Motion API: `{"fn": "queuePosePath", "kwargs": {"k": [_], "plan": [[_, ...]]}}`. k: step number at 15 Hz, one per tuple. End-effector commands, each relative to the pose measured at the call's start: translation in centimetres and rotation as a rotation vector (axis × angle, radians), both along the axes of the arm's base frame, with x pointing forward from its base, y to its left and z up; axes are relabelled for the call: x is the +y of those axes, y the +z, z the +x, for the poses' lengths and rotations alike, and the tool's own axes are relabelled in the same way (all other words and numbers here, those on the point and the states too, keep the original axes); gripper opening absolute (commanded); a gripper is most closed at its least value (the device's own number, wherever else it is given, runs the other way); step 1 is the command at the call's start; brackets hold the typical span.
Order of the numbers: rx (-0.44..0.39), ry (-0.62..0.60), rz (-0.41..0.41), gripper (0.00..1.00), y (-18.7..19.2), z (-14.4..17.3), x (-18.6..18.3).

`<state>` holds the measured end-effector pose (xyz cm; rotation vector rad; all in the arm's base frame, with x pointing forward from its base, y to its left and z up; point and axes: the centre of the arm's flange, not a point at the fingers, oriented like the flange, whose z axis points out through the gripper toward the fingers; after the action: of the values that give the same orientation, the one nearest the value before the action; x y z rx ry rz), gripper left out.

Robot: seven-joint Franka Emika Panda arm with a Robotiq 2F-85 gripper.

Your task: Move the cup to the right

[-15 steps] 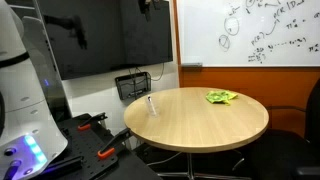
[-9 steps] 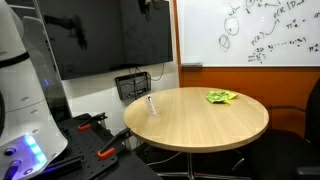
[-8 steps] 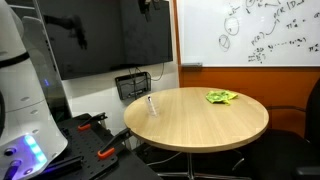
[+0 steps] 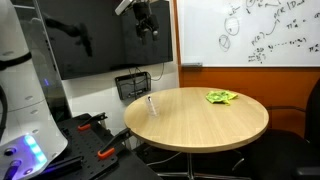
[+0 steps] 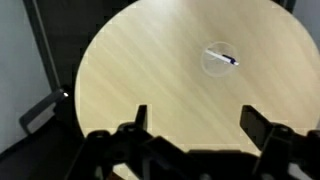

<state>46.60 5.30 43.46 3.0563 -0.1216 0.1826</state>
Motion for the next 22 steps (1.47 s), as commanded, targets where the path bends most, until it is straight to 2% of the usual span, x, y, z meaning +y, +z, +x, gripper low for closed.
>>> {"fn": "queuePosePath", "kwargs": {"k": [1,3,4,6,11,12,13,16,17,20,22], "plan": [[0.01,0.123,0.039,1.0,-4.9,1.9,0.3],[0.076,0.151,0.028,1.0,-8.0,2.3,0.7],[0.057,0.115,0.019,1.0,-7.0,1.5,0.5],[0.091,0.13,0.02,1.0,-8.8,1.9,0.8],[0.077,0.133,0.021,1.0,-8.2,2.2,0.8],[0.081,0.16,0.053,1.0,-8.6,2.3,0.8],[0.081,0.144,0.045,1.0,-9.7,2.6,1.0],[0.149,0.138,0.065,1.0,-14.2,3.5,1.0],[0.184,0.157,0.093,1.0,-16.3,3.8,0.7],[0.172,0.211,0.173,1.0,-21.9,5.1,0.4],[0.158,0.245,0.197,1.0,-24.5,5.9,0.6]]}}
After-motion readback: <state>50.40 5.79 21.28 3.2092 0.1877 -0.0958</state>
